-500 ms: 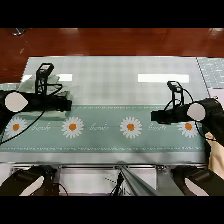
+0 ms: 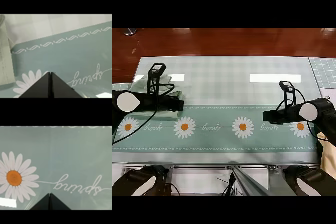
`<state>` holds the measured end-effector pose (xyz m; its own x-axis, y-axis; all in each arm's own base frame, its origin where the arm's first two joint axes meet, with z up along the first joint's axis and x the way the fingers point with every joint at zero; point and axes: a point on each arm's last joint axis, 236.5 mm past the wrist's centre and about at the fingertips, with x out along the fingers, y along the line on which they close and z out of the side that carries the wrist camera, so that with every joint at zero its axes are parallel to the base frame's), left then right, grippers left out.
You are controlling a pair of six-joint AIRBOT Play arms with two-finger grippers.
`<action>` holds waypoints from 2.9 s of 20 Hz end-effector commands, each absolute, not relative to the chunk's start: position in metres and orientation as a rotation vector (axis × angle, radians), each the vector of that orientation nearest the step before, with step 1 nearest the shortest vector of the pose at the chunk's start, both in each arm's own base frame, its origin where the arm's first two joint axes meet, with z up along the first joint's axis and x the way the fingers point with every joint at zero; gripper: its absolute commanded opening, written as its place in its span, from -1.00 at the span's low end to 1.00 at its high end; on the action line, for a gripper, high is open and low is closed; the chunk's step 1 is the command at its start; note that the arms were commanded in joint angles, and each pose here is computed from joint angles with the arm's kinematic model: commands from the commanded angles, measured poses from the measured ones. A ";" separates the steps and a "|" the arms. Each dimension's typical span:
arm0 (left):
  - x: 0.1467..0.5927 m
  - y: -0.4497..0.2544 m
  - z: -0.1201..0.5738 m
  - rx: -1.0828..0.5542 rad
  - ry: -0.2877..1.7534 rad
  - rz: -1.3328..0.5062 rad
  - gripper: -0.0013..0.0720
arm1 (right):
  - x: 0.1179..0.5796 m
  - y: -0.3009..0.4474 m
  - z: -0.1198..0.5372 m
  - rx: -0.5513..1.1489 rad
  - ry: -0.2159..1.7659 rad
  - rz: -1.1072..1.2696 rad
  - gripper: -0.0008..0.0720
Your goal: Fold the shirts.
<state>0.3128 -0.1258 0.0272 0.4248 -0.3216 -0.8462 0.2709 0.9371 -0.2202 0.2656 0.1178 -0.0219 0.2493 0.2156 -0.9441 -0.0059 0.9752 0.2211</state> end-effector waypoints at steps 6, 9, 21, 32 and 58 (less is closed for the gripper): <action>0.313 -0.126 0.027 -0.052 1.071 -0.371 -0.87 | 0.264 0.119 -0.022 0.193 1.319 0.154 -0.92; 0.314 -0.126 0.028 -0.053 1.063 -0.370 -0.87 | 0.260 0.119 -0.023 0.192 1.336 0.153 -0.92; 0.422 -0.058 0.094 0.099 0.596 -0.160 0.95 | 0.261 0.110 -0.024 0.146 1.331 0.139 0.74; 0.418 0.086 -0.067 -0.039 1.122 0.131 0.94 | 0.263 0.112 -0.023 0.170 1.326 0.128 0.73; 0.478 -0.021 0.265 -0.357 0.400 -0.189 -0.87 | 0.265 0.112 -0.023 0.202 1.320 0.108 0.73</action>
